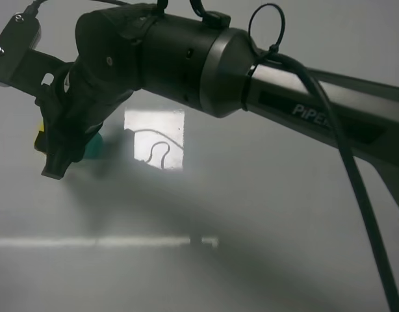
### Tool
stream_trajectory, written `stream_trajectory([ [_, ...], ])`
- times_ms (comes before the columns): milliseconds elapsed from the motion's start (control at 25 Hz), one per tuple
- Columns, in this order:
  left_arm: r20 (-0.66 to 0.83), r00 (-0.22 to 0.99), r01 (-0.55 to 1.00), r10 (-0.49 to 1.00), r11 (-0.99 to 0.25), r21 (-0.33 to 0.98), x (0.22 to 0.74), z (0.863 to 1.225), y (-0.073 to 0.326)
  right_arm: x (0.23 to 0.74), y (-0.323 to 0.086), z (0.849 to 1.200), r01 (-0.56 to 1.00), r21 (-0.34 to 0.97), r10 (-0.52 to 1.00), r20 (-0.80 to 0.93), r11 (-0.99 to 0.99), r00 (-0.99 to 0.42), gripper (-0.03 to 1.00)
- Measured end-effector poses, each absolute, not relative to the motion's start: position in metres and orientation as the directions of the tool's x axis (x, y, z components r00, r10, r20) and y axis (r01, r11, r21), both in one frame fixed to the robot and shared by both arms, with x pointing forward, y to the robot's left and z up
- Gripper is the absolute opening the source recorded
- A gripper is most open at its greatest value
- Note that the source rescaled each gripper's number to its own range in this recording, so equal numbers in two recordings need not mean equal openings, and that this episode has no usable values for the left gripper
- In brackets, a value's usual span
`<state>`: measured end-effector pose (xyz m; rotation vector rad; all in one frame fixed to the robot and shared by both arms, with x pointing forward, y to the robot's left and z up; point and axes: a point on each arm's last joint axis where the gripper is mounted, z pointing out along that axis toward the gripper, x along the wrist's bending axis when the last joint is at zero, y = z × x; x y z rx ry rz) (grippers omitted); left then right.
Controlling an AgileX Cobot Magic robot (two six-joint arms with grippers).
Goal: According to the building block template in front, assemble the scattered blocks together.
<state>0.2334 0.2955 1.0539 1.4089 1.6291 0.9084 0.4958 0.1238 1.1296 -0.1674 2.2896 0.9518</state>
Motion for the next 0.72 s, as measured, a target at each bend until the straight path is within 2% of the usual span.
stream_trajectory([
  [280,-0.105,-0.078,0.432,0.991,0.129,0.893,0.2334,1.0539,0.2955,0.4974,0.1265,1.1227,-0.338,0.587,0.118,-0.603,0.736,-0.789,0.5],
  [440,-0.105,-0.078,0.432,0.991,0.129,0.893,0.2334,1.0539,0.2955,0.4975,0.1265,1.1227,-0.339,0.586,0.117,-0.603,0.736,-0.789,0.38],
  [600,-0.105,-0.078,0.432,0.991,0.129,0.893,0.2334,1.0539,0.2955,0.4976,0.1264,1.1227,-0.336,0.587,0.12,-0.603,0.736,-0.789,0.33],
  [720,-0.105,-0.078,0.432,0.991,0.129,0.893,0.2334,1.0539,0.2955,0.4987,0.126,1.1223,-0.335,0.585,0.121,-0.604,0.738,-0.788,0.21],
])
